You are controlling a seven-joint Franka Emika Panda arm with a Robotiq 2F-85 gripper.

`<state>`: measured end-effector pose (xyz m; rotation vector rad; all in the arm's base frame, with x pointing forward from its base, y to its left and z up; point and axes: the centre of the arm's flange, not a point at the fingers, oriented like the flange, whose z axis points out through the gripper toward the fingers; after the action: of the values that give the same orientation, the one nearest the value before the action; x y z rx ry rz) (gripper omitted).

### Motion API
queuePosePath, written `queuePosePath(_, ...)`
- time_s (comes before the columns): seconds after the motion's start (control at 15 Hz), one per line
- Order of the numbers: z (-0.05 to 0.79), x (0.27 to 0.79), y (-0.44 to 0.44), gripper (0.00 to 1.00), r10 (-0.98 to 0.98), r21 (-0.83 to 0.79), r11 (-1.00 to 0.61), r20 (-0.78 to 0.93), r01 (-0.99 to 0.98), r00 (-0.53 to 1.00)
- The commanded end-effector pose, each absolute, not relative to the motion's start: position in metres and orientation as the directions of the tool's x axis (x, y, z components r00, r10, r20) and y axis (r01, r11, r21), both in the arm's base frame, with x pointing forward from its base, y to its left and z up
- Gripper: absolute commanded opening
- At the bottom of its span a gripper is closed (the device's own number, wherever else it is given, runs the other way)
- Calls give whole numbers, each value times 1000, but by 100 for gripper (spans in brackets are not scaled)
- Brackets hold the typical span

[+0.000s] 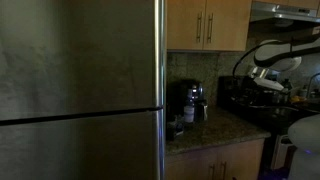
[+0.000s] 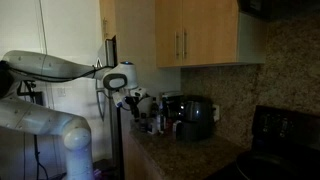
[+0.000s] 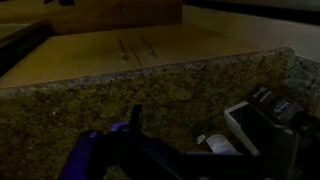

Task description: Move the glass bottle to the right of the counter, close the air fryer, then move the cellars to the right of the counter

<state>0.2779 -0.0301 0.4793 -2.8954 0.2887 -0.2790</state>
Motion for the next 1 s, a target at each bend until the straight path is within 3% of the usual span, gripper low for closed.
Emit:
queuePosePath(0.0, 473, 277, -29, 100, -212, -232, -957, 148, -175, 966)
queuePosePath(0.4, 482, 278, -29, 100, -216, -240, -955, 164, -174, 962)
queuePosePath(0.47, 458, 299, -6, 100, -192, -148, -974, 129, -173, 973)
queuePosePath(0.73, 462, 338, 71, 100, -96, -37, -995, 183, -91, 978)
queuePosePath(0.93, 488, 374, 94, 100, -188, -27, -982, 283, -188, 940)
